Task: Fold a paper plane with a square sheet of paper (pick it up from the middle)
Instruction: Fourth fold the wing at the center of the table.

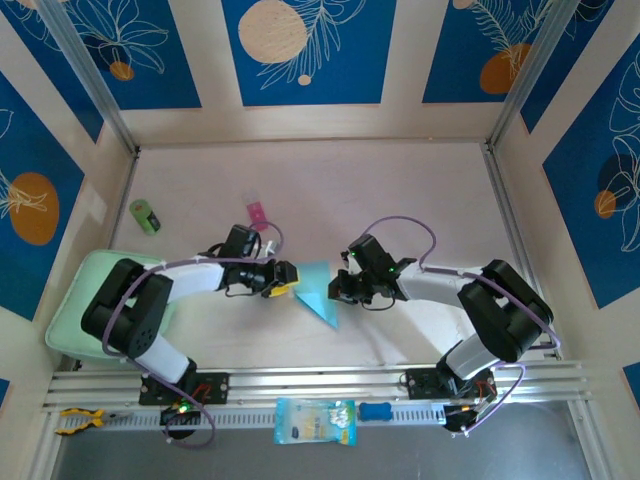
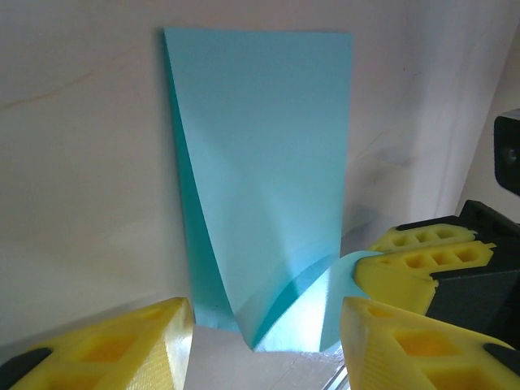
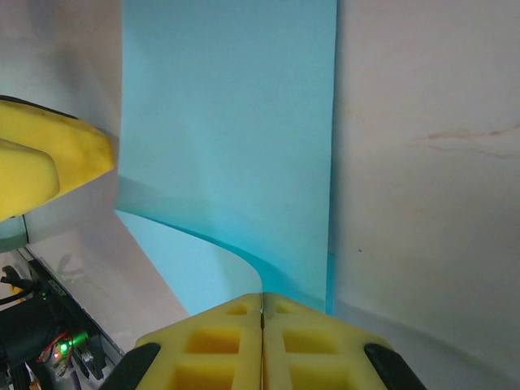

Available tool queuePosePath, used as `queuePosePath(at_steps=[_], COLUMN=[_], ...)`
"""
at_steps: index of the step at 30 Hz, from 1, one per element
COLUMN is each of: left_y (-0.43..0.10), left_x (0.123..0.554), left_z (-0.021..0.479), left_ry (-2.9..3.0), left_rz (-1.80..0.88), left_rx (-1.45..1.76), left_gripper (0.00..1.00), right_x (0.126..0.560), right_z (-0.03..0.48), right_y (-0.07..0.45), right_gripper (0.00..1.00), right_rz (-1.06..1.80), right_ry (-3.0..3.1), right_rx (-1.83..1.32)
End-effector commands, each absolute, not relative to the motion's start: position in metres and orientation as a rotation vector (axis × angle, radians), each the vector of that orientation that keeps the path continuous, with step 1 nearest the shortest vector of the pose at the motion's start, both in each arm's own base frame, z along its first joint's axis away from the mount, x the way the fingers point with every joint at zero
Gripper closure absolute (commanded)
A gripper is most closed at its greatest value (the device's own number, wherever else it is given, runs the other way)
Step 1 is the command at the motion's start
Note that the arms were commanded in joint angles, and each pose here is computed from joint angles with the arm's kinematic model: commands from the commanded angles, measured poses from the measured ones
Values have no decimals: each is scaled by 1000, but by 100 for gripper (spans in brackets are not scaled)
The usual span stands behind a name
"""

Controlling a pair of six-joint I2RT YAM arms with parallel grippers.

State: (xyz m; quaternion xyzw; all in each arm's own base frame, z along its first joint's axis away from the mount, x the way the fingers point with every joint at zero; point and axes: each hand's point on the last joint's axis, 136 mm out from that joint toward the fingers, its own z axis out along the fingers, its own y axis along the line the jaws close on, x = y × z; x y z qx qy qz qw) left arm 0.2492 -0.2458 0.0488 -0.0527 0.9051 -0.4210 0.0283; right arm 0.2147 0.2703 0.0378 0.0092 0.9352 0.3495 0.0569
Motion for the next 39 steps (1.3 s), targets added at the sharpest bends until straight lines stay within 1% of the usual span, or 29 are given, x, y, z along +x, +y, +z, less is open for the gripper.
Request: queuePosePath(at_steps=[1, 6, 15, 23, 27, 30, 32, 34, 37, 39], left_y=[-253, -258, -269, -271, -270, -270, -270, -269, -264, -261], left_x=[258, 262, 267, 269, 269, 268, 268, 269, 270, 271], left_z=[55, 55, 52, 51, 49, 46, 46, 47, 48, 49], left_ry=[2770, 2766, 2767, 2755, 2758, 2766, 2761, 2753, 2744, 2731], left_rz=[-1368, -1402, -1490, -1516, -1511, -1506, -1513, -1504, -1463, -1438], left_rx=[-162, -165, -160, -177, -189, -201, -211, -224, -261, -287], left_gripper=[49, 49, 57, 60, 65, 73, 84, 93, 100, 100], right_x=[212, 211, 209, 206, 205, 206, 205, 205, 204, 203], right_z=[45, 43, 40, 39, 38, 39, 40, 40, 44, 49], right_y=[272, 270, 268, 264, 263, 262, 261, 257, 248, 242], right_gripper=[92, 91, 91, 91, 91, 90, 88, 83, 72, 65], right_rz=[1120, 1125, 1128, 1122, 1115, 1112, 1106, 1067, 974, 916], right_ry=[2813, 2813, 2813, 2819, 2820, 2816, 2817, 2821, 2817, 2805], right_rx=[-6, -5, 0, 9, 10, 16, 19, 39, 50, 41])
